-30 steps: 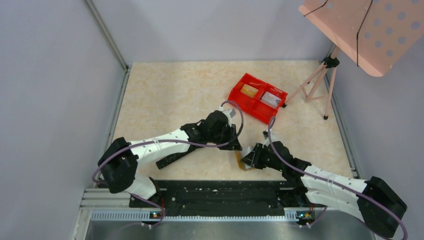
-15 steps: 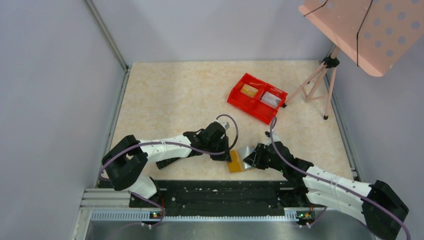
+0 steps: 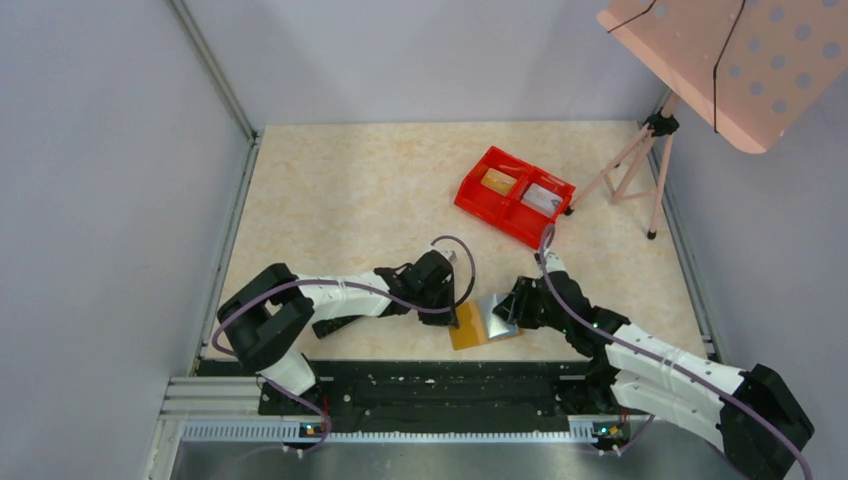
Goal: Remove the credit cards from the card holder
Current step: Open the card holder at the center of the board.
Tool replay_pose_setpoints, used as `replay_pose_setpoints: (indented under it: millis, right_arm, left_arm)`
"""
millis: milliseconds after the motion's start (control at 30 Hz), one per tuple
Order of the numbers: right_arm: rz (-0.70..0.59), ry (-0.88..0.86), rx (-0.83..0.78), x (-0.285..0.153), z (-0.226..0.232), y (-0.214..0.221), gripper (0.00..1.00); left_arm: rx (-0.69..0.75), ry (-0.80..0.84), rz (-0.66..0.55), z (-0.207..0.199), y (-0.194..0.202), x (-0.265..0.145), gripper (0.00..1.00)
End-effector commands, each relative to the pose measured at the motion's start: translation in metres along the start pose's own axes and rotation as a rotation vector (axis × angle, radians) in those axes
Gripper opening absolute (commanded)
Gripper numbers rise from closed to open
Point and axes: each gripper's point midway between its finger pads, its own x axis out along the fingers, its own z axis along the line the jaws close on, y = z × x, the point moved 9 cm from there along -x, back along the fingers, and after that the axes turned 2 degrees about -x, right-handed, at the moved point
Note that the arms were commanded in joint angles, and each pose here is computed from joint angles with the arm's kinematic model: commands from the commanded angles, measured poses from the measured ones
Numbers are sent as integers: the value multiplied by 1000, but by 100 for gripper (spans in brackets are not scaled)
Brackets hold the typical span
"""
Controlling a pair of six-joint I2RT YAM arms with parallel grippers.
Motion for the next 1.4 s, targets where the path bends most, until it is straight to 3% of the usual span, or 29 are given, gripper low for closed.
replay_pose_setpoints:
  millis: [0,300,433,600,767,1133,1367]
  right_arm:
    - [-27,1,-31,1,5,-12,39]
    - [-11,-10,-10,0,-1,-3,41]
    - [-7,11,-14,-1,-2,-4,53]
    - [-17,42,-32,-2,-3,-7,53]
    - [-8,22,-36,-1,-1,-7,50]
    - [7,-382,40,-7,37,-7,34]
    - [40,-373,42,-2,30,1,33]
  left_arm:
    - [11,-13,-30,5,-3,10,15]
    - [22,-36,-35,9,-4,15,15]
    - [35,-41,-44,7,-6,14,15]
    - [45,-44,-50,5,-10,14,15]
    - [48,-40,-51,5,-10,13,15]
    - [47,-22,-47,1,-11,13,15]
    - [42,-20,-45,1,-10,14,15]
